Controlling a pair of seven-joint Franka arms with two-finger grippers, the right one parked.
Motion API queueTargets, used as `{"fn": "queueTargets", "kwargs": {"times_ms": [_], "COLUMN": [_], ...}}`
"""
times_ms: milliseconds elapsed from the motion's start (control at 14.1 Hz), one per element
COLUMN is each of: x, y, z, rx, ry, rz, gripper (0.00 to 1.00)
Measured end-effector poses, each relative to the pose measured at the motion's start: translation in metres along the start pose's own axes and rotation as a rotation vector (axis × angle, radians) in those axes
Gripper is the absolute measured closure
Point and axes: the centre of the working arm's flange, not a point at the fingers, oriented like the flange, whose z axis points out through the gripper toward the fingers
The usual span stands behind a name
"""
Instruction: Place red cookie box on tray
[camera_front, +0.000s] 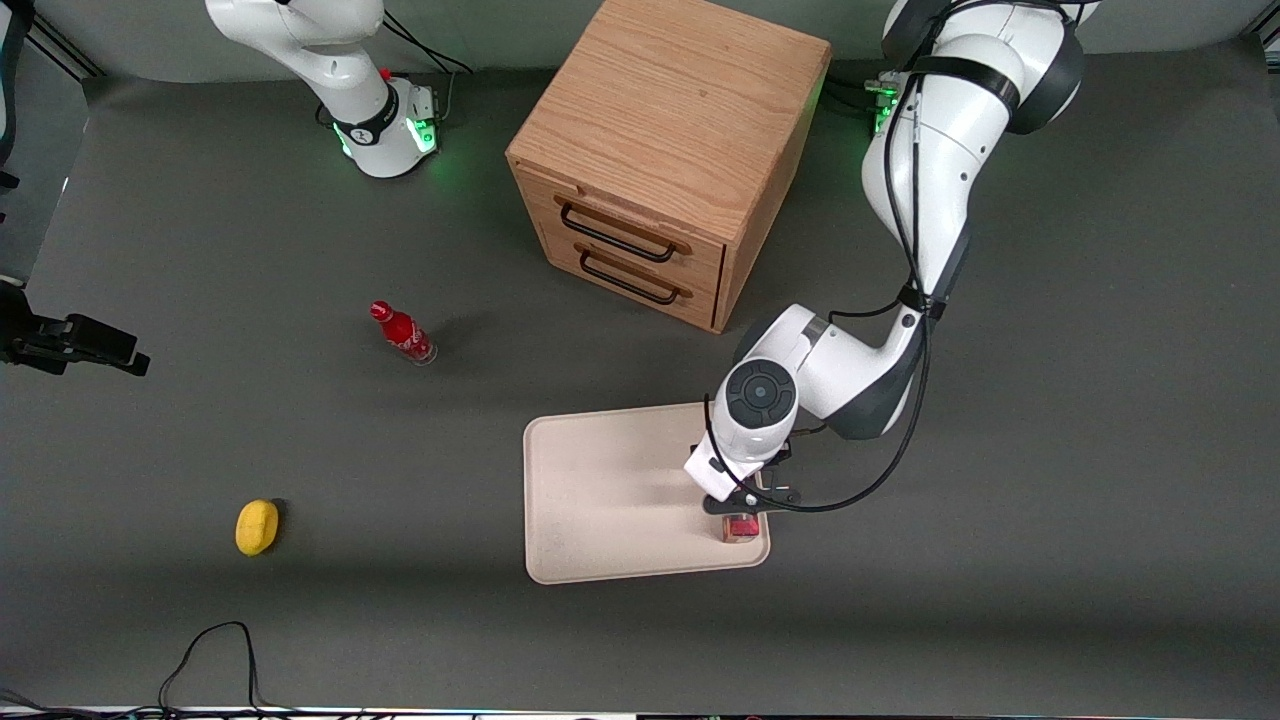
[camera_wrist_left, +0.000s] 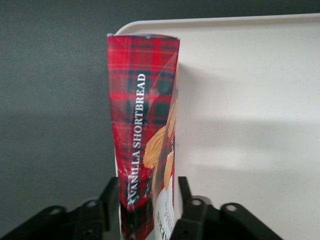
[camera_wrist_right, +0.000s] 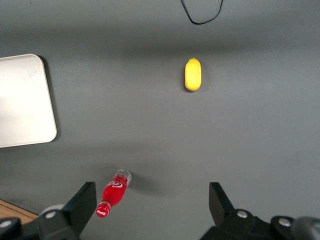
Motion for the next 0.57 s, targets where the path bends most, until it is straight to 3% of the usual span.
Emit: {"fn": "queueTargets", "kwargs": {"times_ms": [213,355,569], "x": [-0.007,-0.025,-0.07], "y": [-0.007,-0.009,-0.008], "z": [-0.069,-0.143,-0.245], "rx": [0.052,0.072,0.07], "ry": [-0.033,-0.03,-0.017], "rz": [-0.014,-0.018,0.003], "gripper": [0.03,0.0,0.0]}}
